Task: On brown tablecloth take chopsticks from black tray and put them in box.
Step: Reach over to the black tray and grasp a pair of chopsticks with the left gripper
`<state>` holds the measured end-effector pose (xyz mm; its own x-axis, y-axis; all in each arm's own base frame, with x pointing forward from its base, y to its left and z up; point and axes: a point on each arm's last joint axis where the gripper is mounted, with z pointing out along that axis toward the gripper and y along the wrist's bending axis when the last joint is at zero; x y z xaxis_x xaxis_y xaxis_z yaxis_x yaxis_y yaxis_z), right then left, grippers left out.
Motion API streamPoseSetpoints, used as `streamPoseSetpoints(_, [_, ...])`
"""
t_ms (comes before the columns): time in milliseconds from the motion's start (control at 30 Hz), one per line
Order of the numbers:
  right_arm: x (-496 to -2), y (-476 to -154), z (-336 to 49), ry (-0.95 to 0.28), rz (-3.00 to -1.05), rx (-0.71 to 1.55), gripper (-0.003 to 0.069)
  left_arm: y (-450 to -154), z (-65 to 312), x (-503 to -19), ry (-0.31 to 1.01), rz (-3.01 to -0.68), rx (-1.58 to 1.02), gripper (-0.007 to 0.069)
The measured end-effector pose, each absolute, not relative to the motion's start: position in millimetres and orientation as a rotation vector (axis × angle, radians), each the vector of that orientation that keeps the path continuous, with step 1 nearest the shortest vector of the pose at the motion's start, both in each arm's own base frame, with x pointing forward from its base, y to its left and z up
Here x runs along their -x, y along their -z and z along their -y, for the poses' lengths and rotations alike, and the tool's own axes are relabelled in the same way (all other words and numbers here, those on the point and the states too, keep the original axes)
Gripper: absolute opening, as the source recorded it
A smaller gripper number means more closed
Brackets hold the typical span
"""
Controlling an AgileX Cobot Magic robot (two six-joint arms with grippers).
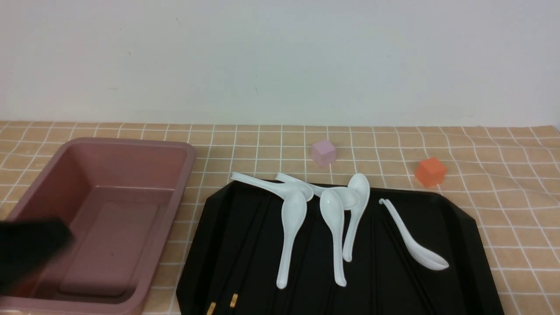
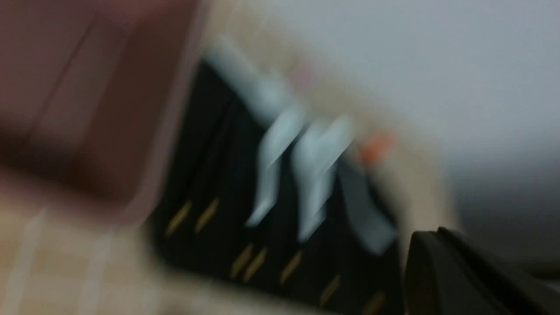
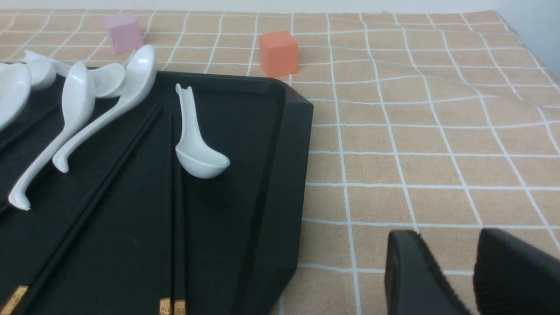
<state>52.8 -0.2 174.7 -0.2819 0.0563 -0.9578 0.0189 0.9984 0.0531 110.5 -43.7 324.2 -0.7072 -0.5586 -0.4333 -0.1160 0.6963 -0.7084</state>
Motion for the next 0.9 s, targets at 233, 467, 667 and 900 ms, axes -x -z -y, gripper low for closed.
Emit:
streamPoseSetpoints(233, [-52.8,-174.7,0.2,-0.036,-1.857,-0.054,0.0240,-285.7,64.3,-185.1,0.744,-2.909,0.253,-0.0013])
streamPoseSetpoints(467, [-52.8,-174.7,0.2,-0.036,-1.857,-0.054,0.0240,-234.7,147.5,-234.1,0.547,-3.168,-0.125,-0.0013])
streamPoseSetpoints(667, [-52.8,-174.7,0.2,-0.036,-1.857,-0.054,0.0240,-207.5,190.1,-264.7,0.290,-3.213,-0.261,-0.0004])
streamPoseSetpoints(900, [-52.8,-174.7,0.2,-0.036,-1.857,-0.054,0.0240,-192.1,201.0,-297.2,0.115,-3.153,-0.288,0.0125])
